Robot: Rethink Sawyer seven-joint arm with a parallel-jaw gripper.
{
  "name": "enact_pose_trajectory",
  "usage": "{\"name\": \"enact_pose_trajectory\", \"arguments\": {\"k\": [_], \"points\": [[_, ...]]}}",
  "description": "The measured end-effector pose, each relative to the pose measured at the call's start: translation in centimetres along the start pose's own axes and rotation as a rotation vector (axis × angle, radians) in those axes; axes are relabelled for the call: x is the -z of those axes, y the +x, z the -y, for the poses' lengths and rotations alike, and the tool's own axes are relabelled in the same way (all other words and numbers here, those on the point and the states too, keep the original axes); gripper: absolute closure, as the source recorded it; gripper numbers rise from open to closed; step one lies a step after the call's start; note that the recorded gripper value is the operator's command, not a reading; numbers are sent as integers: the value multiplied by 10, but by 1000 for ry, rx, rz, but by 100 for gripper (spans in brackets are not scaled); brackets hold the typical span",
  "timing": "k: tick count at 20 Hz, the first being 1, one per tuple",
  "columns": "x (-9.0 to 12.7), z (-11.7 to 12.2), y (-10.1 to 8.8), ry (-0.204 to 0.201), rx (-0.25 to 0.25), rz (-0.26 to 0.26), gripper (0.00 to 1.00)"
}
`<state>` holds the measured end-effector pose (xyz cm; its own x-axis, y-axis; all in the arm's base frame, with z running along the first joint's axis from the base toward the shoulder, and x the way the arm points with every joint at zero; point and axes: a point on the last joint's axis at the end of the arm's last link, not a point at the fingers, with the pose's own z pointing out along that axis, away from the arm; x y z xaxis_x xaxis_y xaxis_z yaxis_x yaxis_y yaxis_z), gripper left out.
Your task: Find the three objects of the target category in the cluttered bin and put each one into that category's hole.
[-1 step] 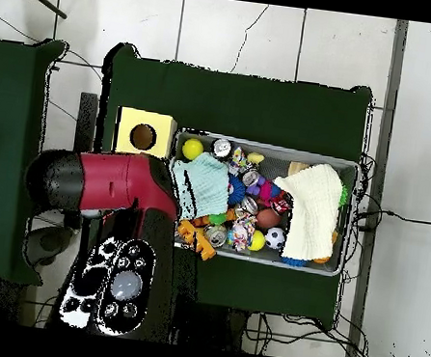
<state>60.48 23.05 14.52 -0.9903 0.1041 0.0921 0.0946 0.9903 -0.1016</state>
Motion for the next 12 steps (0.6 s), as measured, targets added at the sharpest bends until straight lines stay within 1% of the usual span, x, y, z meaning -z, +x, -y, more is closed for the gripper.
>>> {"name": "enact_pose_trajectory", "arguments": {"k": [4,12], "points": [[-4,2,4,4,-1,-11,100],[-6,4,7,7,-4,-18,100]]}}
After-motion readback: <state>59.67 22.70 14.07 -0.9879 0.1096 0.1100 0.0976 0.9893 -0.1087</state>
